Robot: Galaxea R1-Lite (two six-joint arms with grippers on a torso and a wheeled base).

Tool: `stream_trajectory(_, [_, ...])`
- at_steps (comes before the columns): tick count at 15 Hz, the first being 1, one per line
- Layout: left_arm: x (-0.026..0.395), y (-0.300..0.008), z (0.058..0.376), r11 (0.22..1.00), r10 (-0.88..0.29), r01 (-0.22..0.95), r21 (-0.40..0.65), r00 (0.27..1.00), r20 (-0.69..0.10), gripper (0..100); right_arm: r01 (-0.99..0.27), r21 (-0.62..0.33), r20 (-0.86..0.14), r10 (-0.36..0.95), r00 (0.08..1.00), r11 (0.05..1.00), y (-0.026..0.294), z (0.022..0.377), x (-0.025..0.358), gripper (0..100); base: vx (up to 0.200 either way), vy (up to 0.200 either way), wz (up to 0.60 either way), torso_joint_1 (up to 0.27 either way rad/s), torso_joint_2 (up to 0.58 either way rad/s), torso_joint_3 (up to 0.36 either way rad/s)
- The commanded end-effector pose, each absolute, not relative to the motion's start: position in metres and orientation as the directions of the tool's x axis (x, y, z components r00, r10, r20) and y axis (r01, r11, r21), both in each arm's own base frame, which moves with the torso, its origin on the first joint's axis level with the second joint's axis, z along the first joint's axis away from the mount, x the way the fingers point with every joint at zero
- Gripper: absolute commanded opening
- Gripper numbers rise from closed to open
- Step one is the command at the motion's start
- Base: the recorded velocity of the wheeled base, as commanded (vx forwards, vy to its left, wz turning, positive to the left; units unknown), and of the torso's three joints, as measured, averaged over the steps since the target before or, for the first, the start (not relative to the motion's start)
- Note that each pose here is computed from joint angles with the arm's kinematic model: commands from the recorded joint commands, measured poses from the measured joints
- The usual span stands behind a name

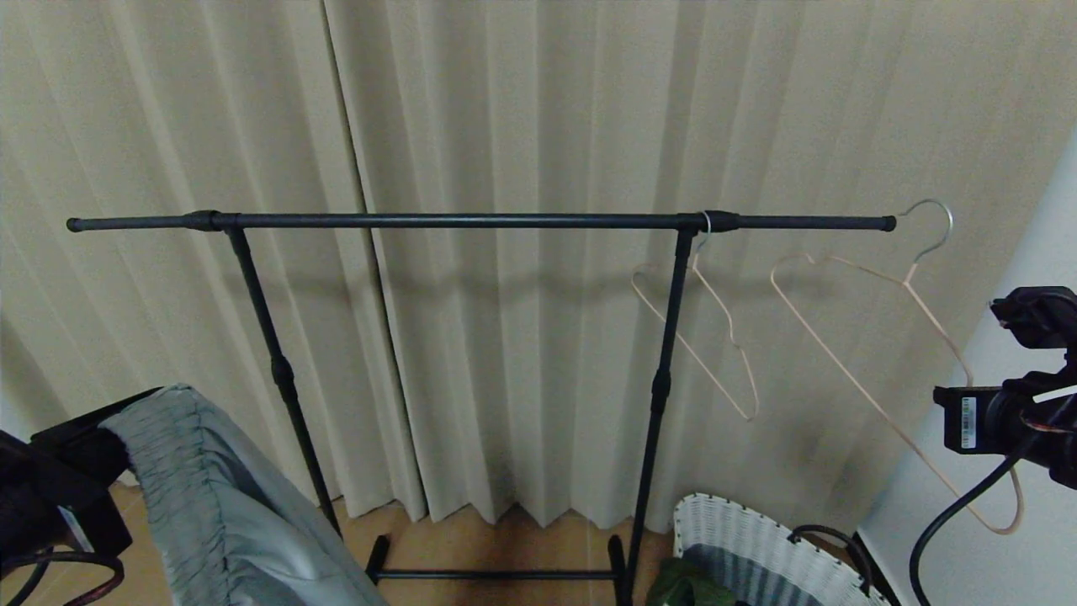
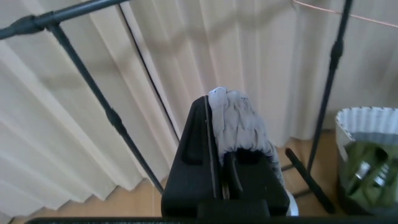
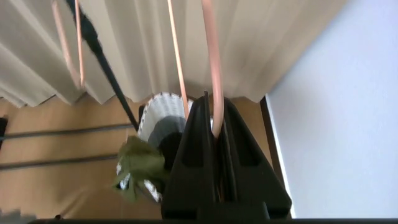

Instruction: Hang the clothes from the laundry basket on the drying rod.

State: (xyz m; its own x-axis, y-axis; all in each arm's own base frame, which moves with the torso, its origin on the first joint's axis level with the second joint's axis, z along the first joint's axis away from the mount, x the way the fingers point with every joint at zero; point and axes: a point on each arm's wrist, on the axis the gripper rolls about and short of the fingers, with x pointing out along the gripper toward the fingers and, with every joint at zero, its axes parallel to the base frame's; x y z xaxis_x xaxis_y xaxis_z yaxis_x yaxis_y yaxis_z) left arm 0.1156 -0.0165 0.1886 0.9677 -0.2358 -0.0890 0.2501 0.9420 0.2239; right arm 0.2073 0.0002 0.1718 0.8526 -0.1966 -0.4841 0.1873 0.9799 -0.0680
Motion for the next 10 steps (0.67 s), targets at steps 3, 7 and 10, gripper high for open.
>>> stream_trajectory(3, [0.115, -0.017, 0.186, 0.939, -0.245, 0.261, 0.223, 0.965, -0.097, 0, 0.185, -0.058, -0.451, -0.191, 0.872, 0.981, 0.001, 0.178, 0.197, 0, 0.000, 0.000, 0.00, 0.000, 0.00, 0.000])
stream_trajectory(7, [0.114, -0.017, 0.187, 0.940, -0.245, 0.261, 0.222, 0.965, -0.094, 0, 0.096, -0.010, -0.405, -0.092, 0.910, 0.995, 0.004, 0.190, 0.184, 0, 0.000, 0.000, 0.00, 0.000, 0.00, 0.000])
stream_trajectory(10, [0.113, -0.017, 0.187, 0.940, -0.245, 0.259, 0.223, 0.966, -0.087, 0, 0.016, 0.020, -0.389, -0.007, 0.921, 1.000, 0.008, 0.191, 0.174, 0, 0.000, 0.067, 0.00, -0.001, 0.00, -0.001])
